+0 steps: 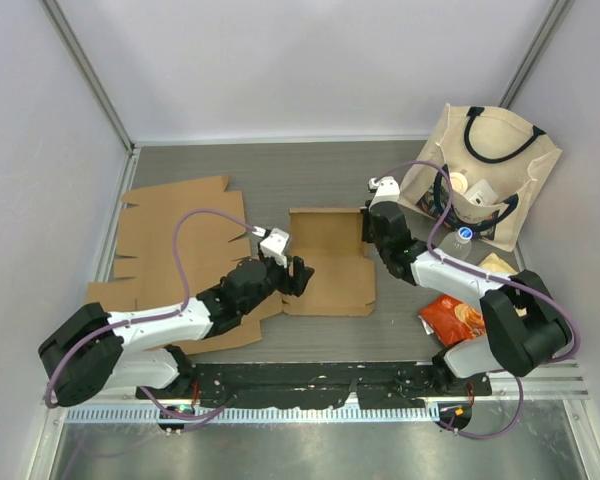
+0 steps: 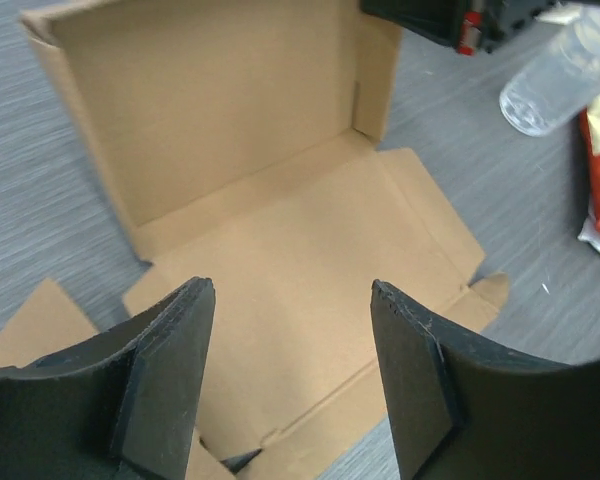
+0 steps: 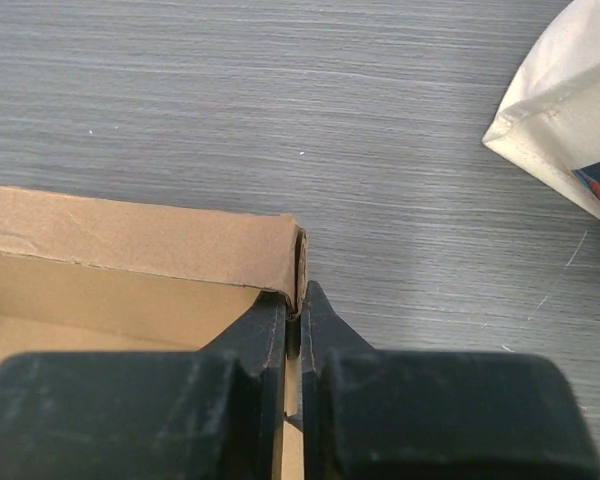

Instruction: Fold the paper box

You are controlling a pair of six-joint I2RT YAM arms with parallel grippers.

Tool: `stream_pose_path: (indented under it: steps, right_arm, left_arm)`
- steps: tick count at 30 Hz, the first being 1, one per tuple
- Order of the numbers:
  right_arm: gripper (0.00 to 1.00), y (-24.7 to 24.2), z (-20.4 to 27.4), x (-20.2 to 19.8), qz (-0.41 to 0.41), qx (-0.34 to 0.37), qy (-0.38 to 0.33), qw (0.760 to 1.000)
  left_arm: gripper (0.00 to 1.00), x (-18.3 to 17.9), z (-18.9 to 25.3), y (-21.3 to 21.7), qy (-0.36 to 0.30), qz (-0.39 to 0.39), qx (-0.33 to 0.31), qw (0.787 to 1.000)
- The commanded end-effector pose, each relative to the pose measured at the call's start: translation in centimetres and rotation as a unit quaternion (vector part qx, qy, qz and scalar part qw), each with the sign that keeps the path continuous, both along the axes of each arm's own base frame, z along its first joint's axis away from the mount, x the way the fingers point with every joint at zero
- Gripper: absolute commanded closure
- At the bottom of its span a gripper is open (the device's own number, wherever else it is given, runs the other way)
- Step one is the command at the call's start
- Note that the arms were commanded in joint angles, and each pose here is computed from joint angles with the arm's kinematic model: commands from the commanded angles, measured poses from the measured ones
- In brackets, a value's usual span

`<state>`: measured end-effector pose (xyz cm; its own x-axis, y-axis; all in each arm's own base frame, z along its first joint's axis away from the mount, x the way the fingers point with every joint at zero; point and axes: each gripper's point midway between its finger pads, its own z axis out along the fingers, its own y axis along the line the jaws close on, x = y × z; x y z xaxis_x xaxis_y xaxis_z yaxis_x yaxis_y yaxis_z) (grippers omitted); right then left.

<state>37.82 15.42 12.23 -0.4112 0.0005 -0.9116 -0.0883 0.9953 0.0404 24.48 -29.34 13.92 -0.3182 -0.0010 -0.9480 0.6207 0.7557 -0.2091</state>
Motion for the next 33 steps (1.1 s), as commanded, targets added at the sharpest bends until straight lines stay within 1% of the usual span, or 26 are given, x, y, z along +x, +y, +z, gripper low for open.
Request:
stream_pose_path:
  steps: [1, 3, 4, 5, 6, 7, 8, 9, 10, 11, 12, 14, 15, 16, 17, 18, 19, 20, 21, 22, 23, 25, 27, 30, 32, 33]
  right_arm:
    - [0.85, 1.0, 2.1, 0.7, 0.034, -0.006, -0.029, 0.999]
    - [0.72, 0.5, 2.0, 0.5, 0.021, -0.013, -0.017, 1.000]
    - [0.63, 0.3, 2.1, 0.4, 0.014, -0.011, -0.010, 1.000]
    - [0.58, -0.2, 1.7, -0.1, 0.004, -0.016, 0.008, 1.000]
    - [0.53, -0.1, 1.7, -0.5, -0.004, -0.001, 0.019, 1.000]
    - [0.37, -0.3, 1.8, -0.9, -0.010, 0.005, 0.029, 1.000]
    - [0.36, -1.0, 0.9, -2.2, -0.020, -0.010, 0.071, 0.997]
    - [0.35, -1.6, 0.6, -3.0, -0.031, -0.014, 0.090, 0.995]
    - [0.34, -2.1, 1.1, -3.9, -0.044, -0.001, 0.097, 0.994]
    - [0.33, -3.0, 0.1, -5.6, -0.052, -0.014, 0.131, 0.990]
    - [0.32, -3.4, 0.1, -6.6, -0.058, -0.010, 0.143, 0.988]
    - [0.32, -4.1, -0.1, -9.6, -0.060, 0.009, 0.179, 0.982]
    - [0.32, -3.2, -0.6, -10.8, -0.041, 0.035, 0.199, 0.979]
    - [0.32, -3.1, -1.2, -12.2, -0.044, 0.054, 0.220, 0.973]
    - [0.32, -2.9, -2.0, -13.7, -0.034, 0.074, 0.238, 0.968]
    - [0.33, -2.5, -2.7, -14.7, -0.029, 0.090, 0.255, 0.962]
    - [0.35, -1.7, -3.2, -15.9, -0.026, 0.126, 0.277, 0.952]
    - [0.37, -1.6, -4.0, -17.0, -0.022, 0.138, 0.291, 0.947]
    - [0.40, -1.4, -4.4, -17.4, -0.021, 0.149, 0.296, 0.943]
    - [0.41, -1.2, -4.5, -17.5, -0.024, 0.161, 0.294, 0.942]
    - [0.43, -1.5, -5.4, -17.9, -0.037, 0.167, 0.299, 0.939]
    - [0.46, -2.1, -5.9, -17.7, -0.056, 0.163, 0.293, 0.940]
    - [0.48, -2.5, -7.0, -18.1, -0.074, 0.161, 0.304, 0.936]
    - [0.50, -2.3, -8.4, -18.3, -0.082, 0.172, 0.312, 0.931]
    - [0.52, -2.2, -9.2, -18.3, -0.084, 0.179, 0.310, 0.930]
    - [0.56, -2.2, -9.4, -18.3, -0.086, 0.183, 0.308, 0.930]
  left_arm:
    - [0.28, 2.3, 2.3, 3.2, 0.001, 0.115, -0.055, 0.992]
    - [0.21, 3.4, 2.7, 4.8, 0.015, 0.149, -0.066, 0.987]
    - [0.20, 3.7, 3.2, 5.0, 0.022, 0.155, -0.079, 0.984]
    - [0.20, 3.7, 3.5, 4.9, 0.026, 0.143, -0.083, 0.986]
    - [0.21, 4.1, 3.8, 5.4, 0.025, 0.149, -0.085, 0.985]
    - [0.22, 4.1, 4.0, 5.5, 0.023, 0.149, -0.082, 0.985]
    - [0.22, 4.1, 4.0, 5.7, 0.018, 0.149, -0.077, 0.986]
    - [0.22, 4.2, 4.1, 5.9, 0.016, 0.152, -0.076, 0.985]
    - [0.23, 4.3, 4.2, 6.0, 0.016, 0.154, -0.075, 0.985]
    - [0.23, 4.4, 4.2, 6.3, 0.018, 0.159, -0.075, 0.984]
    - [0.23, 4.3, 4.2, 6.3, 0.019, 0.160, -0.078, 0.984]
    - [0.23, 4.3, 4.5, 6.2, 0.018, 0.156, -0.087, 0.984]
    - [0.25, 4.0, 4.2, 5.9, 0.023, 0.146, -0.090, 0.985]
    - [0.27, 4.0, 4.2, 5.6, 0.025, 0.141, -0.094, 0.985]
    - [0.30, 3.8, 4.1, 5.1, 0.029, 0.127, -0.095, 0.987]
    - [0.37, 3.1, 4.2, 3.8, 0.032, 0.085, -0.094, 0.991]
    - [0.39, 2.8, 3.6, 2.7, 0.038, 0.057, -0.089, 0.994]
    - [0.43, 2.3, 3.3, 1.9, 0.043, 0.030, -0.087, 0.995]
    - [0.44, 1.3, 3.4, 0.3, 0.054, -0.019, -0.089, 0.994]
    - [0.44, 1.0, 2.7, -0.4, 0.061, -0.035, -0.082, 0.994]
    - [0.45, -0.1, 2.4, -1.6, 0.062, -0.059, -0.076, 0.993]
    - [0.45, -0.8, 2.1, -2.7, 0.043, -0.075, -0.054, 0.995]
    - [0.45, -2.3, 1.4, -3.9, 0.039, -0.098, -0.039, 0.994]
    - [0.45, -3.9, 0.9, -5.1, 0.026, -0.131, -0.022, 0.991]
    - [0.45, -5.0, 0.4, -5.8, 0.008, -0.150, 0.002, 0.989]
    - [0.45, -5.0, 0.2, -5.9, -0.001, -0.148, 0.013, 0.989]
